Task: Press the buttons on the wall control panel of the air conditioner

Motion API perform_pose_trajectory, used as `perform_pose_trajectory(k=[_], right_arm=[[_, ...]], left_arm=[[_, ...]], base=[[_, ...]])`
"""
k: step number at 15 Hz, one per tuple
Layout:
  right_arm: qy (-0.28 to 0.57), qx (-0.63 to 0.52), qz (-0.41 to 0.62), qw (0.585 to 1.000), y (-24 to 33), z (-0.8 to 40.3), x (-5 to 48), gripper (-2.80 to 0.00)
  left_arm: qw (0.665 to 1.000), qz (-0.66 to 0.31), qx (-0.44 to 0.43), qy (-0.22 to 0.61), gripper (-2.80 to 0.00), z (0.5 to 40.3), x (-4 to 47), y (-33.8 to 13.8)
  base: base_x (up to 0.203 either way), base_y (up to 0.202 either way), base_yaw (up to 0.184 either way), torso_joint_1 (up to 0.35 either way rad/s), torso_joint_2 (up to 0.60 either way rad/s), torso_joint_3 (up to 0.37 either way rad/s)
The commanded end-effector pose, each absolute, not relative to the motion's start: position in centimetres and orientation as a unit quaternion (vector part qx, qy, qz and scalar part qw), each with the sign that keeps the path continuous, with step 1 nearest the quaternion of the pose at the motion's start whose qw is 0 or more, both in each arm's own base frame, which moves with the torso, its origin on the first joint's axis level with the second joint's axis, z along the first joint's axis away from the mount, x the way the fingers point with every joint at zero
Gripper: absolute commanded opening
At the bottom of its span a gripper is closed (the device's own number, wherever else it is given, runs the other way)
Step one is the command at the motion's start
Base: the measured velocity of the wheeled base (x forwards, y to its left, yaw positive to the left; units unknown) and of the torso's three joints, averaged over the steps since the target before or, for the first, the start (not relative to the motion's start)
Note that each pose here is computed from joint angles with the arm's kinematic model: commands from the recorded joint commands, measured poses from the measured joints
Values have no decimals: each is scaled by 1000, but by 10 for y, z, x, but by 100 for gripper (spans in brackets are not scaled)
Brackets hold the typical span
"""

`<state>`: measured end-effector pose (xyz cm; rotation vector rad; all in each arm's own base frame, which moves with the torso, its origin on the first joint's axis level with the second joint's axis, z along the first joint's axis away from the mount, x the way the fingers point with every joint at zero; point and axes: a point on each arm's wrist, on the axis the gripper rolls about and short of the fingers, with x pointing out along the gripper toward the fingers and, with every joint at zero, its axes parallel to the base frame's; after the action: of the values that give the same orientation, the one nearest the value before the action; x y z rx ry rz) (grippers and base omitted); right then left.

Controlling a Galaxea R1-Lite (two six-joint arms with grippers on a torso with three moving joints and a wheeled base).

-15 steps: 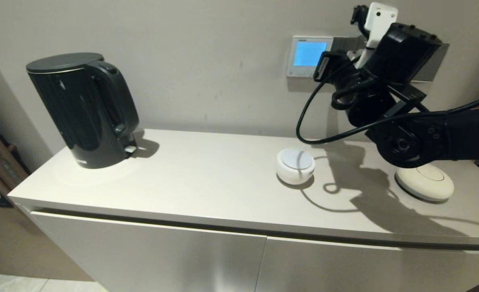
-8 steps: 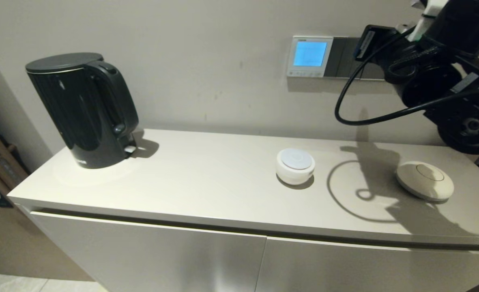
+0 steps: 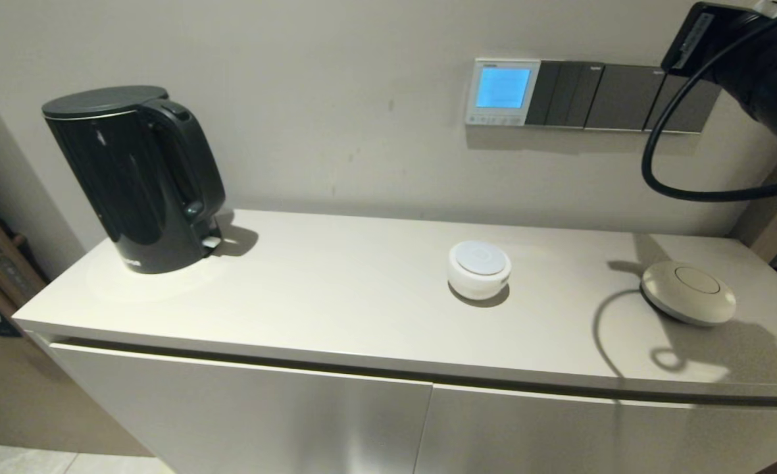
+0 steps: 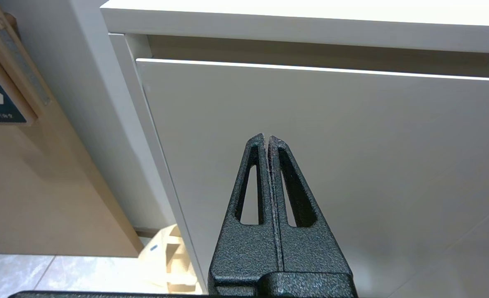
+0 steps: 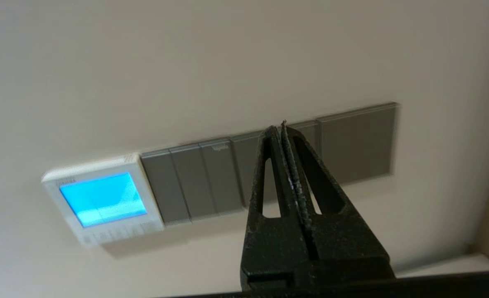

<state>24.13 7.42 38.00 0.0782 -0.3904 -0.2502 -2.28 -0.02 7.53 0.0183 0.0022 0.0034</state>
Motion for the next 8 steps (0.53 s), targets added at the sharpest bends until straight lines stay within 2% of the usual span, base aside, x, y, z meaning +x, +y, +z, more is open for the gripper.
perform_pose_trajectory(k=[1, 4, 8], right_arm=[[-201, 44, -126, 970, 60, 386, 202, -280], [-170, 27, -128, 977, 50, 367, 174, -280], [-122, 5, -129, 984, 36, 322, 138, -280]], left_arm=[[1000, 2, 9, 2, -280, 75, -23, 0], [1000, 2, 9, 1, -280, 75, -23, 0], [1000, 2, 9, 1, -280, 75, -23, 0]], base=[[0, 0, 0, 0, 0, 0], [0, 0, 0, 0, 0, 0], [0, 0, 0, 0, 0, 0]])
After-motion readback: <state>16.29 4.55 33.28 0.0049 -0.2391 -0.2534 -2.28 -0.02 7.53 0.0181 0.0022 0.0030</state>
